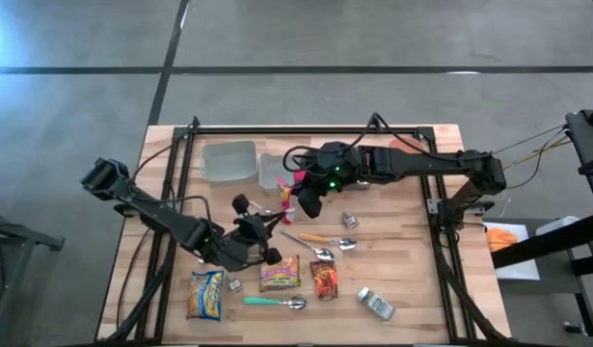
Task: Pick & Place Food Item
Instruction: Put the red noodle pack into the left gray bin
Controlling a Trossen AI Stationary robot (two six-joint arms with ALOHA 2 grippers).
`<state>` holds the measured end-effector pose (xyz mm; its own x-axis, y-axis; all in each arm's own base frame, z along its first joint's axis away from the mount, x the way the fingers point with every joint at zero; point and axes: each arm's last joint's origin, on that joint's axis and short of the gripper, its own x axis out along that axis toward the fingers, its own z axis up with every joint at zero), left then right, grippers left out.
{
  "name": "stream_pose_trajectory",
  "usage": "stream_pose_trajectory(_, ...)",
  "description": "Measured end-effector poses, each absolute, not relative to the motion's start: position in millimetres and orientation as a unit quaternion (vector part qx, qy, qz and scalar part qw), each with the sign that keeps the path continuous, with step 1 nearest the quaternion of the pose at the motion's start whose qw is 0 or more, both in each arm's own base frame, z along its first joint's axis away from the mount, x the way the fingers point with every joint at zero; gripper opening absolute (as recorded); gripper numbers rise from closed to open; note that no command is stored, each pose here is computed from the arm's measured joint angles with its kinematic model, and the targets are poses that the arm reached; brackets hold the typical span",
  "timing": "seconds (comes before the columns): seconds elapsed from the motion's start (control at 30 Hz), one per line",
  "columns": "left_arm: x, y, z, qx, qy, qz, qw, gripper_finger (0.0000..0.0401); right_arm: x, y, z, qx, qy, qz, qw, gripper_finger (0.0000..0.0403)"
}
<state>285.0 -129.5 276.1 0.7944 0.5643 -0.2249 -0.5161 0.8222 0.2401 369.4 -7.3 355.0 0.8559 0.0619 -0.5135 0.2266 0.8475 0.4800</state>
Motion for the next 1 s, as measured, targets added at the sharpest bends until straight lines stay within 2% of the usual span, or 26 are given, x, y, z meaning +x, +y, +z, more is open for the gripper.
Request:
stream_pose_trajectory(0.5, 244, -119, 313, 0.05, 0.151, 0.225, 0.961, 0.0, 369, 1, 354, 0.247, 0.277, -0.027, 0.928, 0.0008)
stream_pose_trajectory(1.0, 235, -115, 317, 0.026, 0.16, 0.205, 0.965, 0.0, 369, 9, 352, 0.239, 0.283, -0.008, 0.929, 0.0008)
